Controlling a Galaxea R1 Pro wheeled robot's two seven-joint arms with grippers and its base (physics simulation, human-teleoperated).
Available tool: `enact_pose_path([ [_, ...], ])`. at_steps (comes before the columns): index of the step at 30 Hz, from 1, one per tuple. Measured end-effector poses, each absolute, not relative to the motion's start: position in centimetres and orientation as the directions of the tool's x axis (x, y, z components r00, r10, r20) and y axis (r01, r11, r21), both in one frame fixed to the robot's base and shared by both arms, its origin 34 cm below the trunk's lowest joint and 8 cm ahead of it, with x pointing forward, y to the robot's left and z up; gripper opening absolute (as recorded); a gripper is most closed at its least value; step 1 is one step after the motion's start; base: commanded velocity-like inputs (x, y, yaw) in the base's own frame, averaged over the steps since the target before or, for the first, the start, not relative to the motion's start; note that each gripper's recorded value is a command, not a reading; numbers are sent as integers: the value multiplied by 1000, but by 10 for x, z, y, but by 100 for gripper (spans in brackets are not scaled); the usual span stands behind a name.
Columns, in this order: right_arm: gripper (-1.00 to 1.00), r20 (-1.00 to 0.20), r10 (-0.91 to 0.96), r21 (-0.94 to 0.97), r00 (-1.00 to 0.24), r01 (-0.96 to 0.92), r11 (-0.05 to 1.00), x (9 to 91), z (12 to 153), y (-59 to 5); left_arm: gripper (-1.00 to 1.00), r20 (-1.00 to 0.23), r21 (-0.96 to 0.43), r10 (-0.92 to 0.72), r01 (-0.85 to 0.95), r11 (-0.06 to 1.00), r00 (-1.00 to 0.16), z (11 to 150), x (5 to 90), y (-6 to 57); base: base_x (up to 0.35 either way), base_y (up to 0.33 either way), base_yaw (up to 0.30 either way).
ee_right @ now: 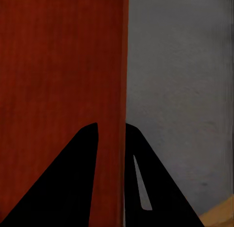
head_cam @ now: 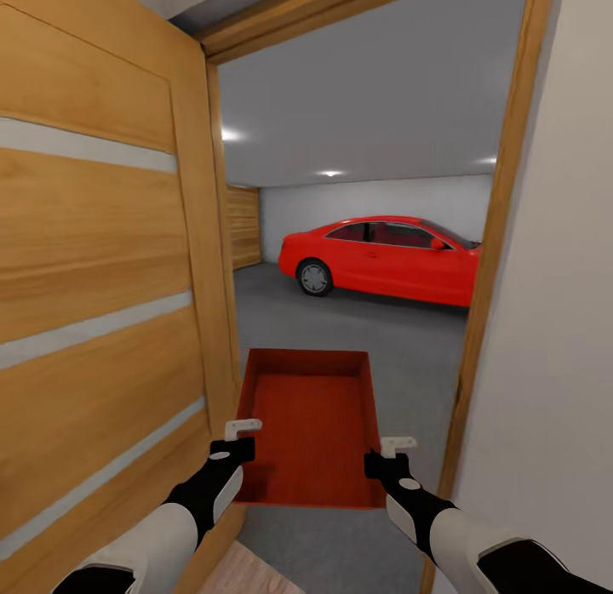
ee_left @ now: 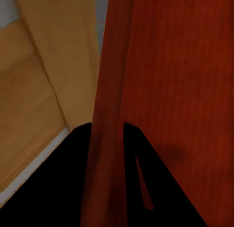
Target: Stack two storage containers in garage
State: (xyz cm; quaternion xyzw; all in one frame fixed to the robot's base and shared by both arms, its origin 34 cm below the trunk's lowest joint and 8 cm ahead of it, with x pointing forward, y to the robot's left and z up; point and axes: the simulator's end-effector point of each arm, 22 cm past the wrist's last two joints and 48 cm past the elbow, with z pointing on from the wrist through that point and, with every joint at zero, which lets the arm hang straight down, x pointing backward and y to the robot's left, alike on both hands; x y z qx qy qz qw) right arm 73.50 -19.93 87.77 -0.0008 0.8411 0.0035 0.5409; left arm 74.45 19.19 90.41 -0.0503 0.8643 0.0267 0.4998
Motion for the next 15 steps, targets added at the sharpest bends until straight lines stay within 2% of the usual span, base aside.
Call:
enact_pose_path([
  [15, -100, -910, 2, 5, -415, -5, 1000, 735, 878, -199, -100, -867, -4, -60, -114, 993, -495, 904, 745, 192, 249, 269, -288],
])
